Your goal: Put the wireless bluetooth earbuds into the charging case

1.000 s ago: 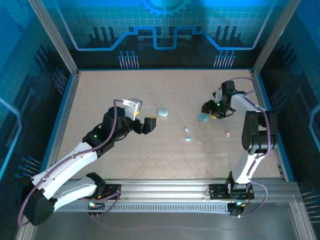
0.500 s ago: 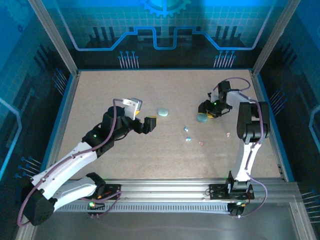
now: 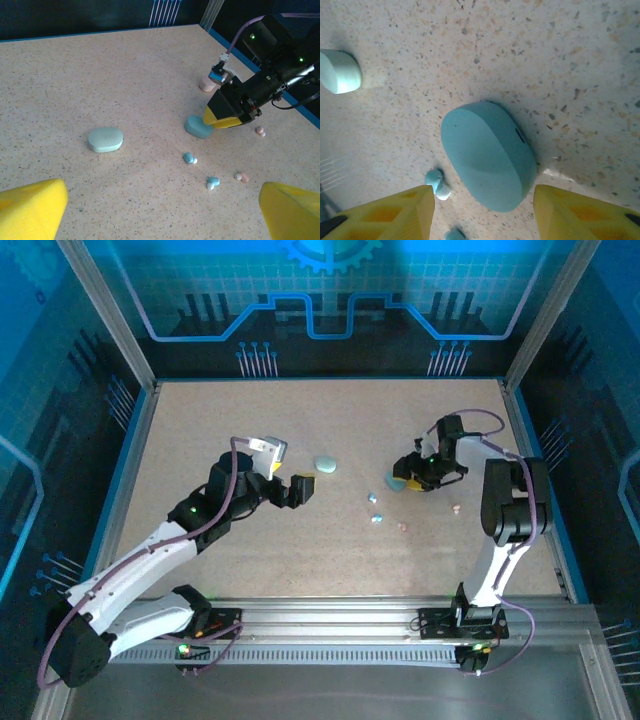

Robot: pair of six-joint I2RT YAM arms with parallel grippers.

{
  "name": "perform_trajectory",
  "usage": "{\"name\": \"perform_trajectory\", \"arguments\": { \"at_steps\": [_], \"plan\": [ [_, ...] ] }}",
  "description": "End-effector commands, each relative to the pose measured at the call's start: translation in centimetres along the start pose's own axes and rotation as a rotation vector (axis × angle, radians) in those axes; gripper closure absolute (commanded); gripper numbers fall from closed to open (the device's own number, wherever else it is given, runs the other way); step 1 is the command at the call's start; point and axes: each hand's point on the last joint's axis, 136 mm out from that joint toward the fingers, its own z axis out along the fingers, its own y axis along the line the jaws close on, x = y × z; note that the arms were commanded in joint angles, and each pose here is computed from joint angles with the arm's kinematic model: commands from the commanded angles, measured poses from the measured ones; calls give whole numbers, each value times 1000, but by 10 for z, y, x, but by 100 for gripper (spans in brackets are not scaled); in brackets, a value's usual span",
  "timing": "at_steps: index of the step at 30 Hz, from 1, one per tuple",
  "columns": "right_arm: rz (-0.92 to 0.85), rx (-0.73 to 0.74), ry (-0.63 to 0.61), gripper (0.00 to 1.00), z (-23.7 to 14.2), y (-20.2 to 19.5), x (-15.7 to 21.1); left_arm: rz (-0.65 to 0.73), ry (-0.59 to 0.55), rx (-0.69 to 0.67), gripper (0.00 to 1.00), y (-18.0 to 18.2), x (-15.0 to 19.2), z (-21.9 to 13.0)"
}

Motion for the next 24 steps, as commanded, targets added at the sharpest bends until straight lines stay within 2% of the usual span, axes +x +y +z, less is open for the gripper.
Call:
{"name": "perform_trajectory", "arguments": {
  "at_steps": [1, 3, 9, 14, 24],
  "plan": [
    [-115, 152, -53, 42, -13, -2, -3, -10, -37, 27, 1, -7, -18, -3],
    [-217, 218, -77, 34, -14, 2, -6, -11, -40, 25, 1, -6, -18, -4],
    [-437, 415, -89, 31, -11, 1, -13, -9, -40, 20, 1, -5, -18, -5],
    [-557, 421, -35, 30, 2, 7, -6, -4, -42, 18, 1, -5, -18, -6],
    [-588, 428, 21, 34, 20, 7, -6, -6, -42, 20, 1, -5, -18, -6]
  ]
}}
